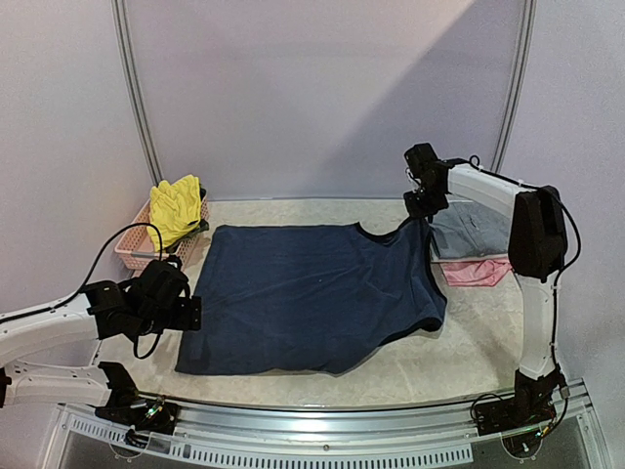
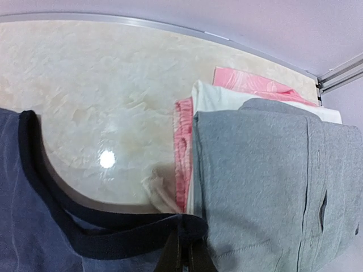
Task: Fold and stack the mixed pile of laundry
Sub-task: Smooth out the flattened tank top at the center of the board, then pick up the flattened tank top from the center of the board.
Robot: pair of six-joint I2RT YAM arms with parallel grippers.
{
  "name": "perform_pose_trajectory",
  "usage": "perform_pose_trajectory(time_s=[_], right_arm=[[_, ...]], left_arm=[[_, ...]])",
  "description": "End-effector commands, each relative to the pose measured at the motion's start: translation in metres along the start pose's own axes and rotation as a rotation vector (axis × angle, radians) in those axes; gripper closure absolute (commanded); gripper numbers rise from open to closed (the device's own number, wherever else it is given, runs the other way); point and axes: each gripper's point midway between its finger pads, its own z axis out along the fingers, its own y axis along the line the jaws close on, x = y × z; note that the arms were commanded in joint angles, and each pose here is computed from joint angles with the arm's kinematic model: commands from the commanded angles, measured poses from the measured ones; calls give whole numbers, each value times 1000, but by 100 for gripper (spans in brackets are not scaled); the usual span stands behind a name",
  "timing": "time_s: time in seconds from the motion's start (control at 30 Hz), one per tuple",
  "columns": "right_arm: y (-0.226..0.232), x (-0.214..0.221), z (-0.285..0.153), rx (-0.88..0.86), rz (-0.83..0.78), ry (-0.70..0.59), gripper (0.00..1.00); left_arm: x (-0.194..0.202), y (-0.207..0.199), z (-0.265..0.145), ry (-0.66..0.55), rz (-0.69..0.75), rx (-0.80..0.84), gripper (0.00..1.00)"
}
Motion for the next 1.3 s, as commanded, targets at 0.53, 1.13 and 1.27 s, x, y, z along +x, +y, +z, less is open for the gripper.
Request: perform_pose_trajectory(time_s=[0.53, 1.13, 1.27], right_arm=[[-19, -31, 3, -46, 142, -5, 48], [80, 84, -150, -472, 176, -92, 25], [107, 131, -156, -543, 157, -58, 25]], left_arm=[[26, -9, 3, 146, 39, -73, 18], [114, -42, -22, 368, 64, 179, 36], [128, -48, -22, 391, 59, 214, 42]])
